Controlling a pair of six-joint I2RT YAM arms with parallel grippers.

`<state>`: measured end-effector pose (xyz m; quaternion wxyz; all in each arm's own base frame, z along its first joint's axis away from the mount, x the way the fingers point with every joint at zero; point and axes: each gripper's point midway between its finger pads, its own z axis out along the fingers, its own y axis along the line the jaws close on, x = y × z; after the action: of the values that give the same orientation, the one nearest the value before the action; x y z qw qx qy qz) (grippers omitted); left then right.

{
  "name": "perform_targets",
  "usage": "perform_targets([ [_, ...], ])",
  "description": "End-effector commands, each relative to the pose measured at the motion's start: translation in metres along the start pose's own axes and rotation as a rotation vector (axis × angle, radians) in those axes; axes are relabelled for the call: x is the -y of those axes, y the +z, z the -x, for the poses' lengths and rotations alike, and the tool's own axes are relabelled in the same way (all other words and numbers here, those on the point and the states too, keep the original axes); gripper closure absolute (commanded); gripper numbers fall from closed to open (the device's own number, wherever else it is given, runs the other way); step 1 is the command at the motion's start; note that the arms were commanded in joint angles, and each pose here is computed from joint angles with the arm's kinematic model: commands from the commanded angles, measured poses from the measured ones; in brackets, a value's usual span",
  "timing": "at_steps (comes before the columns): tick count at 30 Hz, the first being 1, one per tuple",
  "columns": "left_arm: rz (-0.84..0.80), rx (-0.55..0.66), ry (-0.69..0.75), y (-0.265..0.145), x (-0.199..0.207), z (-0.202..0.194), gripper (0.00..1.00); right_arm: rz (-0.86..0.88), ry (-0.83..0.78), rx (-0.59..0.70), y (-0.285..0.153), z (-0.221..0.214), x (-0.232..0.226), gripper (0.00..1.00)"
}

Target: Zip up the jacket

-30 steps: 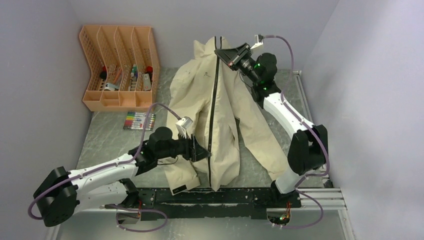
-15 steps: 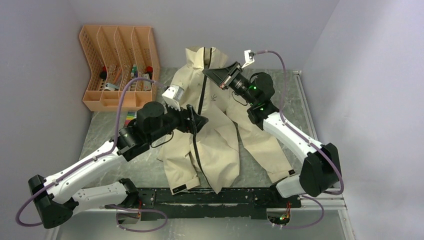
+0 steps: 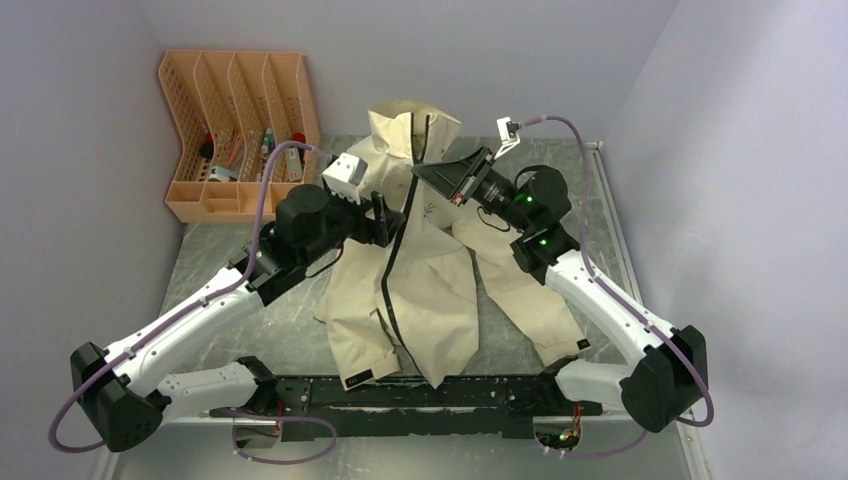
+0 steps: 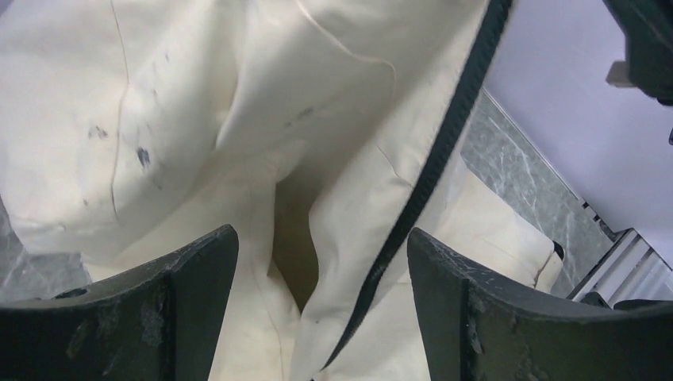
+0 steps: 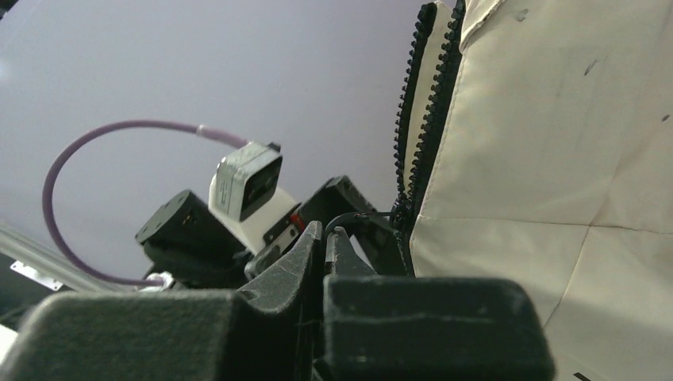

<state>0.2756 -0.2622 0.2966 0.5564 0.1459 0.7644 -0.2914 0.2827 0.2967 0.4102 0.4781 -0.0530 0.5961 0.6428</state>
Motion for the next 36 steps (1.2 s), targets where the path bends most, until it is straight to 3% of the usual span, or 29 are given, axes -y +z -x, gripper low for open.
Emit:
perform_targets([
  [1, -0.153, 0.096, 0.035, 0.004, 0.024, 0.035, 0.18, 0.081, -0.044, -0.014, -0.011, -0.001, -0.028, 1.00],
  [5, -0.283, 0.104, 0.055, 0.006, 0.046, 0.038, 0.19, 0.096, -0.034, -0.025, -0.013, -0.003, -0.032, 1.00],
  [9, -0.311, 0.122, 0.066, 0.008, 0.049, 0.039, 0.20, 0.115, -0.024, -0.033, -0.015, -0.006, -0.036, 1.00],
  [15, -0.311, 0.132, 0.069, 0.012, 0.048, 0.044, 0.33, 0.151, 0.006, -0.064, -0.016, -0.014, -0.039, 1.00],
  [18, -0.325, 0.130, 0.068, 0.016, 0.049, 0.043, 0.51, 0.163, 0.022, -0.078, -0.016, -0.018, -0.039, 1.00],
  [23, -0.346, 0.121, 0.071, 0.022, 0.051, 0.040, 0.91, 0.156, 0.028, -0.085, -0.018, -0.023, -0.036, 1.00],
  [36, -0.393, 0.168, 0.080, 0.016, 0.058, 0.047, 0.92, 0.108, 0.157, -0.172, -0.026, -0.077, 0.004, 1.00],
])
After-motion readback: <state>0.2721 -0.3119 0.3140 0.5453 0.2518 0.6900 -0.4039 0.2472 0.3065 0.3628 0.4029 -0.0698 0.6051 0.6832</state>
